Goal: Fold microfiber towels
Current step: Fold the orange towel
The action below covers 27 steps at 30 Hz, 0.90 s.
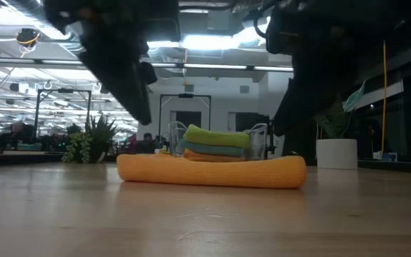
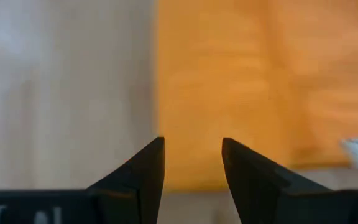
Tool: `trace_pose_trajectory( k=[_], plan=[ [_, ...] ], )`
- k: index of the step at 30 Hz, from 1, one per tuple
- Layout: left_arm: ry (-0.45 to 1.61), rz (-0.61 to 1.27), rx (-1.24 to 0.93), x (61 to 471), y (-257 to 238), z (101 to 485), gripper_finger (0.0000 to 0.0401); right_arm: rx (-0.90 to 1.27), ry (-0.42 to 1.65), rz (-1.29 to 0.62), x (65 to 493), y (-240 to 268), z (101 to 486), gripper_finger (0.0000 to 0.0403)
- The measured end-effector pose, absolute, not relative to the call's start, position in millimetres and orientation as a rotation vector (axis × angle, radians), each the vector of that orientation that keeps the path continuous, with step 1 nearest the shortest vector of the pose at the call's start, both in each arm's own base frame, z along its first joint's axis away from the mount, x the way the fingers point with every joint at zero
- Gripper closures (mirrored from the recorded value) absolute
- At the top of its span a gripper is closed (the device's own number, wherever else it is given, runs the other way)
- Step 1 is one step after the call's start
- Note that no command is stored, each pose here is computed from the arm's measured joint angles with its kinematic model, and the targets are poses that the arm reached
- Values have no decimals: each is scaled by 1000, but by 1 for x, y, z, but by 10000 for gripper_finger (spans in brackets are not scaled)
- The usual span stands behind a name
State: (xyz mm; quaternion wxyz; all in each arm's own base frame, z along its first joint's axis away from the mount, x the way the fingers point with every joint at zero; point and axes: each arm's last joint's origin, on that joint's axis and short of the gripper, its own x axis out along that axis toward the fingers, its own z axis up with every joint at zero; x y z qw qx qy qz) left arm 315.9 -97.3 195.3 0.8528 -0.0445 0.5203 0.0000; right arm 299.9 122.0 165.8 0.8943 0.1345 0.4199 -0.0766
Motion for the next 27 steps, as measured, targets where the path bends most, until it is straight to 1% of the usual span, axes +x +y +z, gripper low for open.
trace_pose_trajectory(
  k=[3,5,11,17,19,22,27],
  plan=[
    [1108,-16,-34,315,-101,191,277,246,878,-63,303,129,162,240],
    [1088,-4,-22,316,-101,193,268,239,872,-41,305,133,157,240],
    [1120,6,-14,313,-100,185,223,223,900,-36,309,137,140,239],
    [1161,9,-6,309,-98,176,177,231,910,-24,310,133,140,234],
    [1139,7,-12,311,-99,177,168,233,926,16,310,134,140,221],
    [1124,5,-16,312,-99,178,163,215,936,62,310,136,140,190],
    [1108,2,-21,313,-100,178,164,218,915,47,314,131,143,129]
  ],
)
